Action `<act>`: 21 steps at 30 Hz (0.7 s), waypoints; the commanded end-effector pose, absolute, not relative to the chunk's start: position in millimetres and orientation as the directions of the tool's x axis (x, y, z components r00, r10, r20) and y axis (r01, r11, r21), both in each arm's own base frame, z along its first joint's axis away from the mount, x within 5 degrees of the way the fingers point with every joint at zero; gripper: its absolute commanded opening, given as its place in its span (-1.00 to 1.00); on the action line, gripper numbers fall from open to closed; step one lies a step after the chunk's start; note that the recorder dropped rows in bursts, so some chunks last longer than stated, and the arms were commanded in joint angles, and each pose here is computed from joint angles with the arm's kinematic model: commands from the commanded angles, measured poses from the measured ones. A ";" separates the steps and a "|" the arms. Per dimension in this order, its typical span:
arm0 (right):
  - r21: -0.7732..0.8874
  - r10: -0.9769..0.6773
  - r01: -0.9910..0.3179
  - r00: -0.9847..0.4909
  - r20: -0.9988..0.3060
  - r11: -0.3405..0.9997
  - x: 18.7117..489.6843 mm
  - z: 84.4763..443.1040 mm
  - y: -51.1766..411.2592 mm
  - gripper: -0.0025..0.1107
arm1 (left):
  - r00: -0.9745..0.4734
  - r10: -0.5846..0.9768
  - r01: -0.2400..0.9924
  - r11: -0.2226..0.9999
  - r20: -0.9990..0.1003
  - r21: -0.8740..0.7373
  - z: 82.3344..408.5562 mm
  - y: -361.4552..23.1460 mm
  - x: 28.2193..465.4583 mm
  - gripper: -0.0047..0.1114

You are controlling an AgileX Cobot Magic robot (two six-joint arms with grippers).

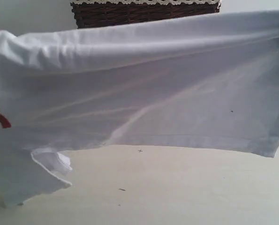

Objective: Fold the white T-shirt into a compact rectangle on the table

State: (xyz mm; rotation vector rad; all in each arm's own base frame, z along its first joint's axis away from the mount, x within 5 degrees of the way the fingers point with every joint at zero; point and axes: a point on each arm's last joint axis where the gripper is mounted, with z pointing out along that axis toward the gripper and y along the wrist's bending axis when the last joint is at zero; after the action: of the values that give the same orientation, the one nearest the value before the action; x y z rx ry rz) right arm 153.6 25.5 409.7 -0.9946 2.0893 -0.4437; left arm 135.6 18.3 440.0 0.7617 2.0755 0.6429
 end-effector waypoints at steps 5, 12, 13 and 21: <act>-0.516 -0.717 -0.508 -0.381 -0.583 0.690 131.2 425.6 26.2 -0.96 | -0.551 0.642 0.253 0.737 -0.533 0.627 467.7 20.7 108.4 -0.92; -0.438 -0.759 -0.651 -0.355 -0.547 0.620 120.9 420.1 38.4 -0.96 | -0.496 0.658 0.279 0.738 -0.566 0.614 473.0 13.3 103.4 -0.92; -0.440 -0.764 -0.658 -0.343 -0.547 0.611 120.3 420.6 39.9 -0.96 | -0.489 0.658 0.272 0.738 -0.572 0.617 476.8 13.3 103.1 -0.92; -0.397 -0.735 -0.643 -0.419 -0.533 0.655 140.0 416.6 46.8 -0.96 | -0.554 0.563 0.362 0.826 -0.613 0.432 450.9 1.6 139.4 -0.92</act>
State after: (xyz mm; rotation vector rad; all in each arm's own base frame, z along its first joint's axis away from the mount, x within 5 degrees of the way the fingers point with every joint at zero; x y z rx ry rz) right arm 122.4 43.7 426.3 -1.1005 2.0929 -0.1547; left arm 113.9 8.5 474.5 0.6700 2.1201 0.4670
